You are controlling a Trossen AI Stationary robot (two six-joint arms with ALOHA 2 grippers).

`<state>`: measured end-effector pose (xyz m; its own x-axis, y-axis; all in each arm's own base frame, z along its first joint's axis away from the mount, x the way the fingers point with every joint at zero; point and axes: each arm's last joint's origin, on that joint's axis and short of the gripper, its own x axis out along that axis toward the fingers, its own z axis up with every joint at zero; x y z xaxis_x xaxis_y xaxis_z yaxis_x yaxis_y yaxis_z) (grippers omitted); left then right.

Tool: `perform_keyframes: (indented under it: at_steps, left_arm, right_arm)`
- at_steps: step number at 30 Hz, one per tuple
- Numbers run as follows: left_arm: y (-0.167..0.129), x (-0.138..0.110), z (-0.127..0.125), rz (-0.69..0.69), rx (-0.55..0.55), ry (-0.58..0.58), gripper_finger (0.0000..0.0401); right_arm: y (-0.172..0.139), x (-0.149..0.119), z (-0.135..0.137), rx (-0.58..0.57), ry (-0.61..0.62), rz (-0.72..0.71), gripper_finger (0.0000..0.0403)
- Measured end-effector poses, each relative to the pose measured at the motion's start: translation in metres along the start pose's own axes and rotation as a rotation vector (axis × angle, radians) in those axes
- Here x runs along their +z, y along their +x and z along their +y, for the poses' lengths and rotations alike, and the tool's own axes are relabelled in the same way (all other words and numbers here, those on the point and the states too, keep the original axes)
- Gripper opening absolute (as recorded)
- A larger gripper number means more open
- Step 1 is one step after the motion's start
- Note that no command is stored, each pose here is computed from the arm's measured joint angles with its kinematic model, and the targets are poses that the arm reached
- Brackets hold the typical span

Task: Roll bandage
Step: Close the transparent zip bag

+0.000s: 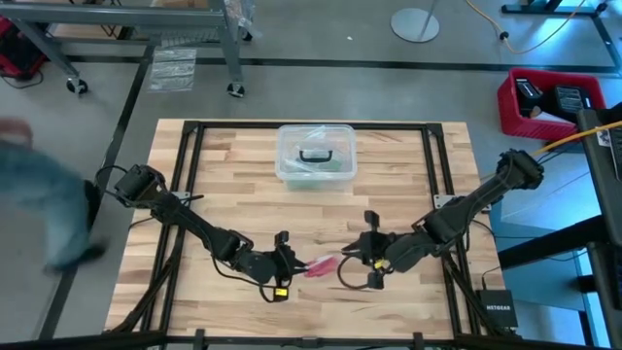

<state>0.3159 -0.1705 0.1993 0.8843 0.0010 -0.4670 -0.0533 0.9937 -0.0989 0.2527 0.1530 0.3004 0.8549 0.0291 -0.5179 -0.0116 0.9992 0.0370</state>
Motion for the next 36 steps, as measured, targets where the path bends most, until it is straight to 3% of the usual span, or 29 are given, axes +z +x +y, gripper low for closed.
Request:
perform_keyframes:
  at_steps: [4, 9, 17, 26, 36]
  left_arm:
    - [-0.001, 0.000, -0.002, -0.003, -0.005, 0.009, 0.0023]
    - [-0.001, 0.001, -0.003, -0.014, -0.011, 0.014, 0.0023]
    - [-0.002, 0.004, -0.004, -0.042, -0.021, 0.027, 0.0022]
    - [-0.002, 0.004, -0.004, -0.044, -0.020, 0.023, 0.0029]
    - [-0.002, 0.004, -0.004, -0.047, -0.019, 0.018, 0.0027]
  right_arm:
    - [0.009, -0.018, -0.001, -0.011, 0.040, 0.097, 0.0096]
    - [0.030, -0.035, -0.002, -0.017, 0.035, 0.085, 0.0166]
    - [0.065, -0.036, -0.006, 0.134, 0.006, 0.036, 0.0198]
    - [0.080, -0.033, -0.006, 0.214, -0.030, -0.020, 0.0147]
    - [0.080, -0.035, -0.009, 0.106, -0.098, -0.028, 0.0011]
